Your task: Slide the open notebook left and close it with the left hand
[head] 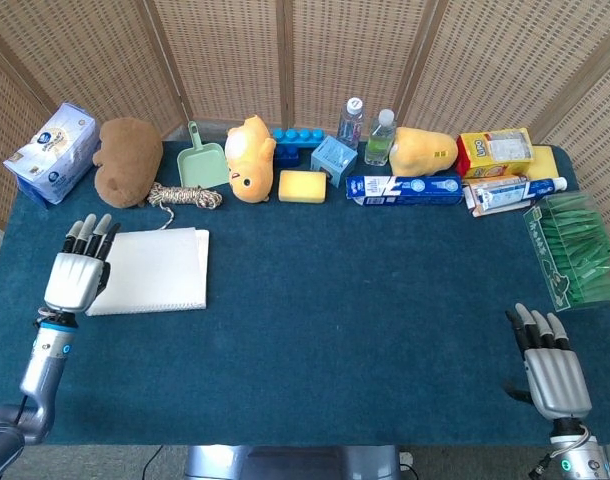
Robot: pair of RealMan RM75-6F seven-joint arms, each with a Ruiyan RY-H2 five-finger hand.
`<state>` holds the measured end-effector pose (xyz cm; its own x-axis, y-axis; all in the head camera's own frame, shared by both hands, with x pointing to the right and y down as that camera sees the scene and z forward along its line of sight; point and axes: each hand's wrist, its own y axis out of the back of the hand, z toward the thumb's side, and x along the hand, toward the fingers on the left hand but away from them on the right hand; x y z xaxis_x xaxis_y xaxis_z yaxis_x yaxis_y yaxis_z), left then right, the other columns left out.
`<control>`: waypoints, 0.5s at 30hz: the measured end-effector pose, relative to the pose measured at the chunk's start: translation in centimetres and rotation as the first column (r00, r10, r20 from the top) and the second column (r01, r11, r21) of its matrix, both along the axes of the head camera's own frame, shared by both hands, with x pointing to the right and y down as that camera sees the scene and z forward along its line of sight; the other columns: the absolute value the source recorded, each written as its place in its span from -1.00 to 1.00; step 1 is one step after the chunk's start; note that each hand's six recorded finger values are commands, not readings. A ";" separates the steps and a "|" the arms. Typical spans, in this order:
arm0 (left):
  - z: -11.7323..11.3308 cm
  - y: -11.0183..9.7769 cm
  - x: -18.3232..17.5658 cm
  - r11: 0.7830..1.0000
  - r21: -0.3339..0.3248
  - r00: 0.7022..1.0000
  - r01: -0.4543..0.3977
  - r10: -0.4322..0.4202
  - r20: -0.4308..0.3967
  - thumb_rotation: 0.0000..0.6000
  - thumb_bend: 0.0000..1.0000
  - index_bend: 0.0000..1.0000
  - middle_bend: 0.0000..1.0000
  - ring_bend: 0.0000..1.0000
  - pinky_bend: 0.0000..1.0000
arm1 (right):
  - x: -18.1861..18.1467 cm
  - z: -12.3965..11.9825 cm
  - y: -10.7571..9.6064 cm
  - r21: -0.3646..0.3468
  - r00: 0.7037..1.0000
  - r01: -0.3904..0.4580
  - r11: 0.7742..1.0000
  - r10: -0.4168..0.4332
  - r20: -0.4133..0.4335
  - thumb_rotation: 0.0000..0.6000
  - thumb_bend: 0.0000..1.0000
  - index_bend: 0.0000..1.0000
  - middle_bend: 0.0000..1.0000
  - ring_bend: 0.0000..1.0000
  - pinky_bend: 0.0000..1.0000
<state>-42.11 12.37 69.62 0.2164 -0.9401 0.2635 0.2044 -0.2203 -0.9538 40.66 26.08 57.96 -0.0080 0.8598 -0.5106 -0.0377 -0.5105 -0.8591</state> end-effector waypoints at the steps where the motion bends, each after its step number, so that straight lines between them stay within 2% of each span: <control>1: 0.1 0.1 0.2 1.000 -0.004 1.000 -0.009 0.009 0.001 1.00 0.10 -1.00 -1.00 -1.00 -0.79 | 0.0 0.0 0.0 0.000 1.000 0.000 1.000 0.000 0.000 1.00 -1.00 -1.00 -1.00 -1.00 -1.00; 9: 0.9 1.8 1.7 0.995 -0.044 0.994 -0.095 0.097 0.044 1.00 0.10 -1.00 -1.00 -1.00 -0.79 | 0.1 -0.3 -0.1 0.007 1.000 -0.005 1.000 0.005 0.009 1.00 -1.00 -1.00 -1.00 -1.00 -1.00; 15: 1.6 2.5 1.0 0.992 -0.094 0.992 -0.087 0.095 0.085 1.00 0.10 -1.00 -1.00 -1.00 -0.79 | 0.1 -0.5 -0.2 0.011 1.000 -0.006 1.000 0.006 0.011 1.00 -1.00 -1.00 -1.00 -1.00 -1.00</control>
<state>-41.10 14.85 71.25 0.2719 -0.8890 0.3684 0.3106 -0.2813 -0.9080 40.81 25.90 57.49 -0.0078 0.8651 -0.5015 -0.0247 -0.5016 -0.8648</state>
